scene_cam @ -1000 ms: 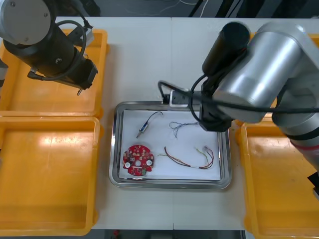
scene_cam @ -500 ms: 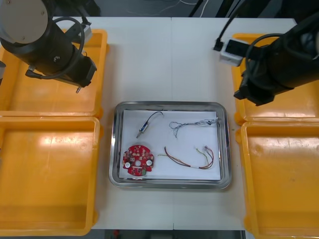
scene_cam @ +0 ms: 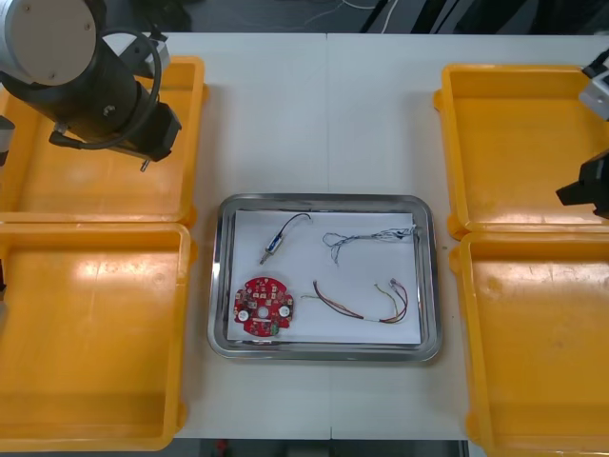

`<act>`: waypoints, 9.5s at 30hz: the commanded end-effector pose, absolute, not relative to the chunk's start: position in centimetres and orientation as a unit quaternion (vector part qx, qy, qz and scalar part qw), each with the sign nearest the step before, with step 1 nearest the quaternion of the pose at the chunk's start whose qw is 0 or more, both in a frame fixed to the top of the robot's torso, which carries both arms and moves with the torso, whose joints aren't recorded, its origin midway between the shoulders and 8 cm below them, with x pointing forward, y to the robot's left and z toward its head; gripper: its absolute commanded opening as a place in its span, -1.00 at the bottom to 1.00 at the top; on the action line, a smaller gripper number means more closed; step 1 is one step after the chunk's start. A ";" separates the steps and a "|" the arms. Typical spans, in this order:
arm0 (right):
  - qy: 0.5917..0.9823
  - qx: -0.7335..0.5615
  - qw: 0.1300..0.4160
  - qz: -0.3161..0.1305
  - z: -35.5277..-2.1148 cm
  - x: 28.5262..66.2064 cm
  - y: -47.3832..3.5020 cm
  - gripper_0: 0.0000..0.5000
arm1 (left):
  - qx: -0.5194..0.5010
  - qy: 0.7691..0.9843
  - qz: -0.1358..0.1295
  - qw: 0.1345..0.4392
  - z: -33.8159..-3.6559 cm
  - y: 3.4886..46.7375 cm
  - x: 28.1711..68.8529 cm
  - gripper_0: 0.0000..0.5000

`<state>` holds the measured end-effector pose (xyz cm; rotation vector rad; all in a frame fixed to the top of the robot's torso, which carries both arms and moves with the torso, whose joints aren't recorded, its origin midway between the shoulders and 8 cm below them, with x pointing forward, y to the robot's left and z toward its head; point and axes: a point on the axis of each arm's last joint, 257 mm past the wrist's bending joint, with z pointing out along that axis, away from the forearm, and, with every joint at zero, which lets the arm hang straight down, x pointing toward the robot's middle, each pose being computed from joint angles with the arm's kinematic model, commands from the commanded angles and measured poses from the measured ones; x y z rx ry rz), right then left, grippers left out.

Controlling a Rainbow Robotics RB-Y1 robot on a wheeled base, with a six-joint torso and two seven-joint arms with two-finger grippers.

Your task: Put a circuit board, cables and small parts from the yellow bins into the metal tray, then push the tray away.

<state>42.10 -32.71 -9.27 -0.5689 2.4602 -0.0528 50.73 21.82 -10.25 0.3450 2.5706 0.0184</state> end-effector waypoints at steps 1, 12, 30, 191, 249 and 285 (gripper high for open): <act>0.939 -0.131 0.312 -0.055 -8.7 40.5 -37.1 1.00 | 0.098 0.953 -0.018 0.285 -9.5 20.1 50.5 -0.99; 0.953 0.004 0.300 -0.050 -10.7 38.2 -40.0 1.00 | 0.085 0.954 -0.042 0.283 -10.1 13.7 48.6 -0.99; 0.965 0.040 0.257 -0.033 -13.9 35.6 -40.9 1.00 | 0.085 0.962 -0.052 0.255 -15.0 5.7 45.4 -0.99; 0.655 -0.728 0.158 -0.126 -24.7 31.7 -3.3 1.00 | -0.003 0.970 0.045 0.240 -12.8 38.3 36.1 1.00; 0.681 -0.698 0.177 -0.134 -34.4 31.4 -0.2 1.00 | -0.003 0.970 0.045 0.240 -12.8 38.3 36.1 1.00; 0.677 -0.701 0.167 -0.151 -33.4 30.5 -2.6 1.00 | -0.003 0.970 0.045 0.240 -12.8 38.3 36.1 1.00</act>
